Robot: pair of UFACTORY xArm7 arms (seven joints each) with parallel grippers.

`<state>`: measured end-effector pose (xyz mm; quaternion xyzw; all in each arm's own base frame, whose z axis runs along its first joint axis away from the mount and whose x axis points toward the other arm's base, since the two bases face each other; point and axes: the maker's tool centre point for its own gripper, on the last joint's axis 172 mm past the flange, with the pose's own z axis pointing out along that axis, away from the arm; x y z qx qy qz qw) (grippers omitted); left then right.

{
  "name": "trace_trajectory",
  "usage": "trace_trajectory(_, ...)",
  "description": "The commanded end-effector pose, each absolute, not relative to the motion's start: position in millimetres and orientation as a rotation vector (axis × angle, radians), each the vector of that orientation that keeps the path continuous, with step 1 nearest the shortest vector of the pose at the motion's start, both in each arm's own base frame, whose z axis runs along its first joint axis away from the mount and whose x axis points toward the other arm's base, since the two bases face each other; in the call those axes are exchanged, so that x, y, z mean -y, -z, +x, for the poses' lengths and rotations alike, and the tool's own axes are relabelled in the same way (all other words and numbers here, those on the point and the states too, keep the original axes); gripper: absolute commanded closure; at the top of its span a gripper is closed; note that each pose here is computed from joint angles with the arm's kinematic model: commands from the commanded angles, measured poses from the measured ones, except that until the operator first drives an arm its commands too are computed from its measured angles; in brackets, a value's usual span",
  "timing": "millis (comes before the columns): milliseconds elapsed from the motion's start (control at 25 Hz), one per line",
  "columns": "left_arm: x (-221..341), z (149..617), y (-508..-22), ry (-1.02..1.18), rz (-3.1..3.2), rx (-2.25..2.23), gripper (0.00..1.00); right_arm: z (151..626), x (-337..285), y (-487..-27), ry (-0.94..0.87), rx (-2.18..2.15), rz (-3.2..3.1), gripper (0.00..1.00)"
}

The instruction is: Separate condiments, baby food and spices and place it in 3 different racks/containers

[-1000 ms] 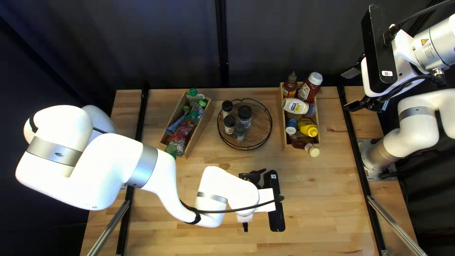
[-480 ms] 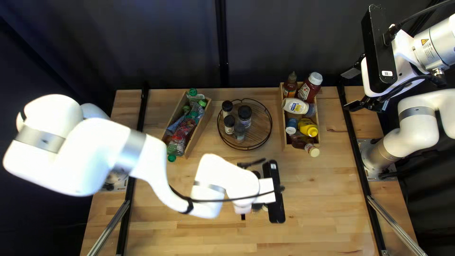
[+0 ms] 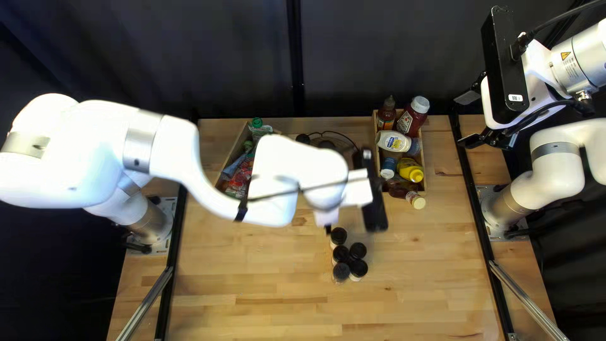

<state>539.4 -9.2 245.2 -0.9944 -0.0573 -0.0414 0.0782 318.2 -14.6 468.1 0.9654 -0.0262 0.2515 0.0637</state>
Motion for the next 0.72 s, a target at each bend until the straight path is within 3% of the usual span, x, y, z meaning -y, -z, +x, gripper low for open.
trace_trajectory(40, -39, 569, -238, 0.153, -2.974, 0.220, 0.66, 318, 15, -468, -0.760, 0.079, 2.916, 0.00)
trace_trajectory(440, -91, 578, -192, 0.106, -2.935, 0.294, 0.54, 318, 15, -468, -0.760, 0.079, 2.916, 0.00)
trace_trajectory(640, -97, 571, -177, 0.071, -2.920, 0.302, 0.74, 318, 15, -468, -0.760, 0.079, 2.916, 0.00)
trace_trajectory(720, -96, 570, -172, 0.059, -2.919, 0.301, 0.77, 318, 15, -468, -0.760, 0.079, 2.916, 0.00)
